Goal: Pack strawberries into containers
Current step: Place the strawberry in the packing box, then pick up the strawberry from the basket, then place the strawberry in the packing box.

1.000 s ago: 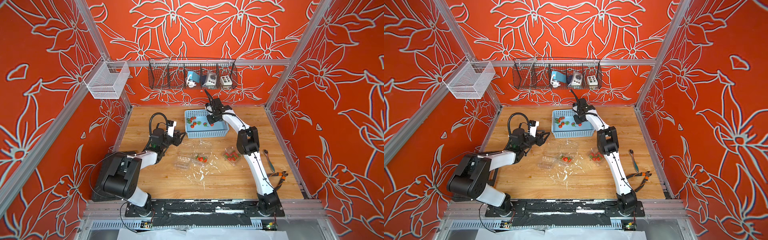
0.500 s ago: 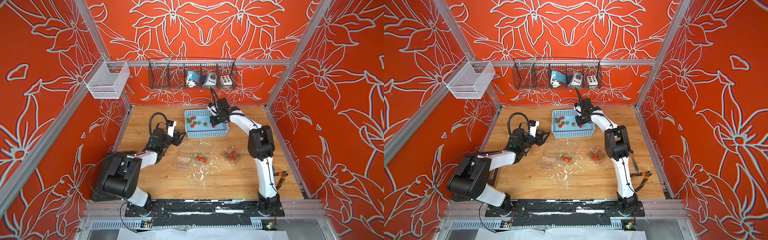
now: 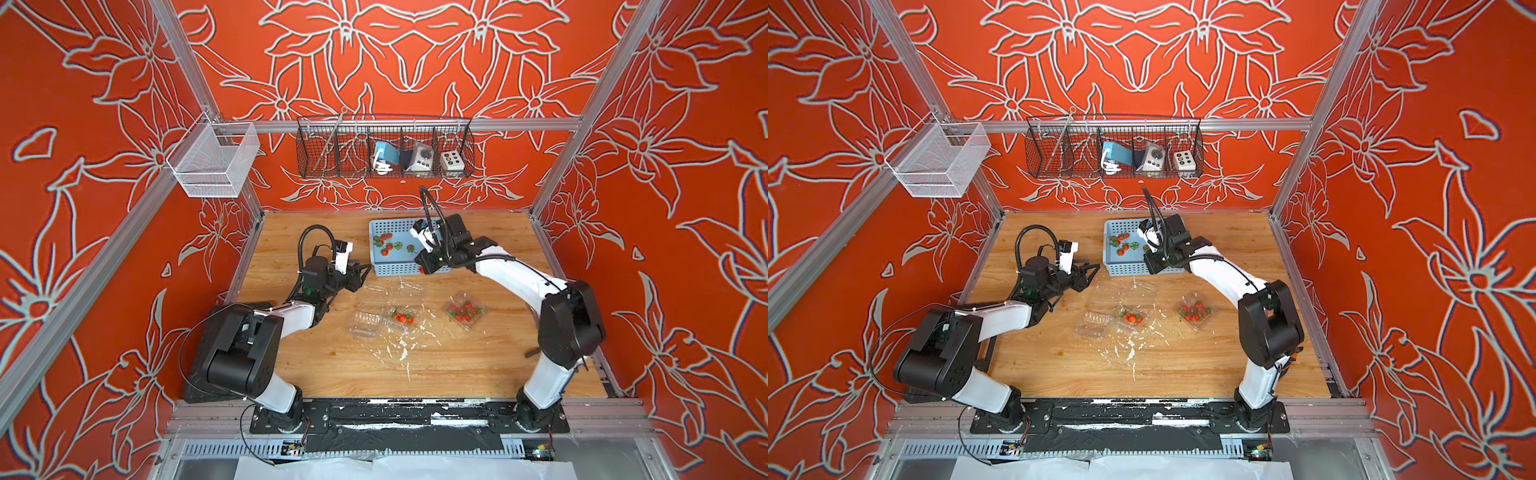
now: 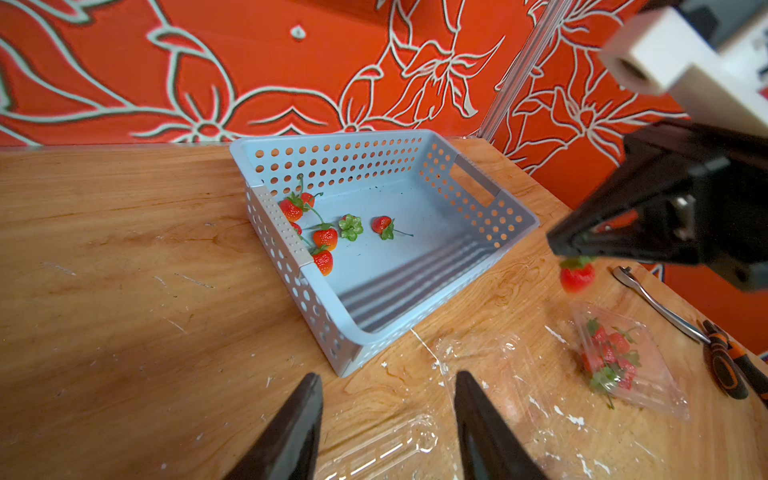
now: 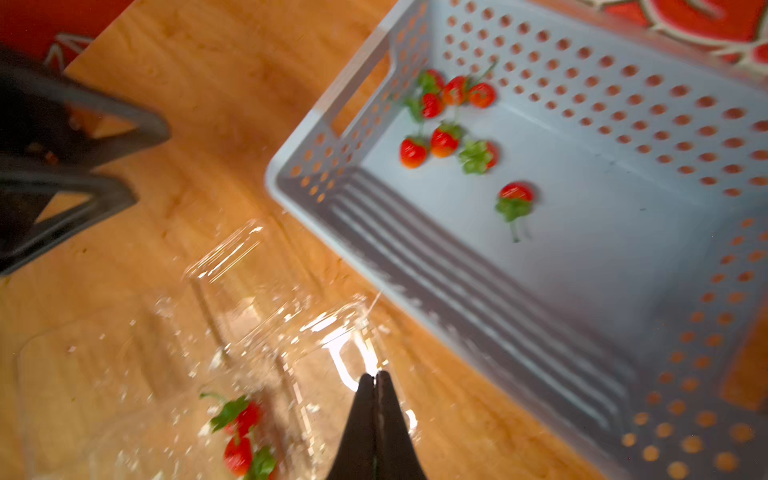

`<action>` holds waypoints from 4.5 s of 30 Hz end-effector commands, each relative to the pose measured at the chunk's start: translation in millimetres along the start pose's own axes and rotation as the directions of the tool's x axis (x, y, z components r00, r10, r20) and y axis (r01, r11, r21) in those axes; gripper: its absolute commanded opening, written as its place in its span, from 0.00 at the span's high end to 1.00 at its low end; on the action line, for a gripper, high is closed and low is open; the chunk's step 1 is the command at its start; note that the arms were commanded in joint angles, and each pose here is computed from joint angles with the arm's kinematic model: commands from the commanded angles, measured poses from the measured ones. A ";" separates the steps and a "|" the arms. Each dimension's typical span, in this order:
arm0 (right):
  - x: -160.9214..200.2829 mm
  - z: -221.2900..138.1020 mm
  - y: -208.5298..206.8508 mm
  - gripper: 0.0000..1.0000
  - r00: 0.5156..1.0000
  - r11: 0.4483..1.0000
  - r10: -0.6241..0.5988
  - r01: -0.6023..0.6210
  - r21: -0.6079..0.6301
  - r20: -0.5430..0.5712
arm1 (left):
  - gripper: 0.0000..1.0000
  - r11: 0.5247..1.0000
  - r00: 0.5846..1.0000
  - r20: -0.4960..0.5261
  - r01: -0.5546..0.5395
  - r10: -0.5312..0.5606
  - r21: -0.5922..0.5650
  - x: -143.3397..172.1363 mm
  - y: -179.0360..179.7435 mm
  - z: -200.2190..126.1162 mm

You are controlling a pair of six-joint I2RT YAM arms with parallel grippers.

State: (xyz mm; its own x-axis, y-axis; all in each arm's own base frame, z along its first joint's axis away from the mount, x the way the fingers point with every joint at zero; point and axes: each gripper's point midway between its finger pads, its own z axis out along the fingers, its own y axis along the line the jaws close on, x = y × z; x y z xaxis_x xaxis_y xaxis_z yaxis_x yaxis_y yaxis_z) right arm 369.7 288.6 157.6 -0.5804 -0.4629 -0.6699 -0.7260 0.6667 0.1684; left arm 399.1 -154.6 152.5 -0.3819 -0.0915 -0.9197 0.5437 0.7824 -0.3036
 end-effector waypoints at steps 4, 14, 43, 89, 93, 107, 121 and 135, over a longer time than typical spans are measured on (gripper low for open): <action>32.0 11.3 68.0 1.00 0.998 0.991 -0.046 0.042 -0.130 -0.032 | 0.49 1.000 1.000 0.018 -0.008 0.008 0.014 -2.7 -3.8 -2.6; 81.9 52.3 114.1 1.00 0.976 0.979 -0.116 0.081 -0.188 -0.182 | 0.49 1.000 1.000 0.026 -0.010 0.009 0.016 -4.7 -4.7 -4.2; -24.2 14.0 -9.9 0.60 0.999 0.980 -0.018 0.026 0.196 -0.043 | 0.49 1.000 1.000 0.021 -0.011 0.011 0.015 -4.4 -3.9 -3.0; -0.2 134.8 -144.4 0.56 0.945 0.982 0.016 0.046 0.183 -0.326 | 0.49 1.000 1.000 0.005 -0.013 0.013 0.009 -1.9 -1.2 0.3; -1.5 136.2 -145.4 0.68 0.948 0.982 0.025 0.036 0.185 -0.316 | 0.49 1.000 1.000 0.006 -0.012 0.012 0.010 -2.2 -1.6 0.4; -36.7 97.7 -131.9 1.00 0.976 0.986 0.017 0.020 0.167 -0.219 | 0.49 1.000 1.000 0.008 -0.012 0.012 0.013 -2.7 -2.4 -0.1; -54.2 48.9 -104.1 1.00 0.991 0.991 0.012 0.006 0.131 -0.135 | 0.49 1.000 1.000 0.013 -0.013 0.013 0.011 -3.7 -2.8 -1.8; 27.0 -6.8 29.7 1.00 0.985 0.996 -0.094 0.092 -0.022 -0.144 | 0.49 1.000 1.000 0.023 -0.010 0.010 0.013 -5.5 -4.5 -4.3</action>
State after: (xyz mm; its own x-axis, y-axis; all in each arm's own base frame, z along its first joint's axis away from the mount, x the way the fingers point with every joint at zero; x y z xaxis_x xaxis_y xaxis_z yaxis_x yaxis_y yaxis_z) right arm 355.2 281.7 163.3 -0.5668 -0.5787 -0.5864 -0.7575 0.6459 0.0949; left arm 397.6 -154.3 150.5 -0.3873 -0.0969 -0.9169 0.5408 0.7816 -0.3110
